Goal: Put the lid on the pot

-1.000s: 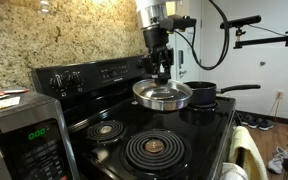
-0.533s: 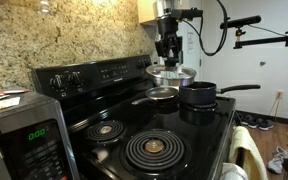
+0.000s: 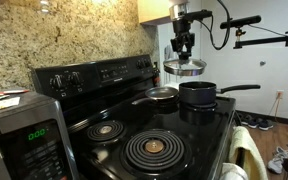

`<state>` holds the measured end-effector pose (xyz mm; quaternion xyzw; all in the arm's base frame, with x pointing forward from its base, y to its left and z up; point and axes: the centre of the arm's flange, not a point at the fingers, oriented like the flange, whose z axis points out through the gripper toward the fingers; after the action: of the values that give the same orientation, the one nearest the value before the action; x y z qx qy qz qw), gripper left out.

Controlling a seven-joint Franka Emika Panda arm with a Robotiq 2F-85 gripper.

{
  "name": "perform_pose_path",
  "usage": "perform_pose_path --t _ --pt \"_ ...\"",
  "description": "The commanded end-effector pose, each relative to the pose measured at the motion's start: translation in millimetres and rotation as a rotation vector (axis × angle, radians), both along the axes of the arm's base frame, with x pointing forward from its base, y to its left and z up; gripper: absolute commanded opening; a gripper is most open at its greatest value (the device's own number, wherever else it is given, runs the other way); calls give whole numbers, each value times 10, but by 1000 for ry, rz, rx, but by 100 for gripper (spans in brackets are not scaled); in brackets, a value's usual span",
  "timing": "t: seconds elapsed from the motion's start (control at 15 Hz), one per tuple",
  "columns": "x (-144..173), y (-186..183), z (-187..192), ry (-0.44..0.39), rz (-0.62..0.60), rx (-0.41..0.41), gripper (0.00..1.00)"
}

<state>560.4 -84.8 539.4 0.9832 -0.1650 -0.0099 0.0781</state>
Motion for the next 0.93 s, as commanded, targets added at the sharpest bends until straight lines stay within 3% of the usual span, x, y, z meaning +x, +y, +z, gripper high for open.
perform_pose_path --t 0.0,0.4,0.87 --pt "97 -410 33 26 -29 -28 35" --pt "134 -1037 -293 81 -145 -23 35" --pt "219 -1279 -599 114 -183 -10 35"
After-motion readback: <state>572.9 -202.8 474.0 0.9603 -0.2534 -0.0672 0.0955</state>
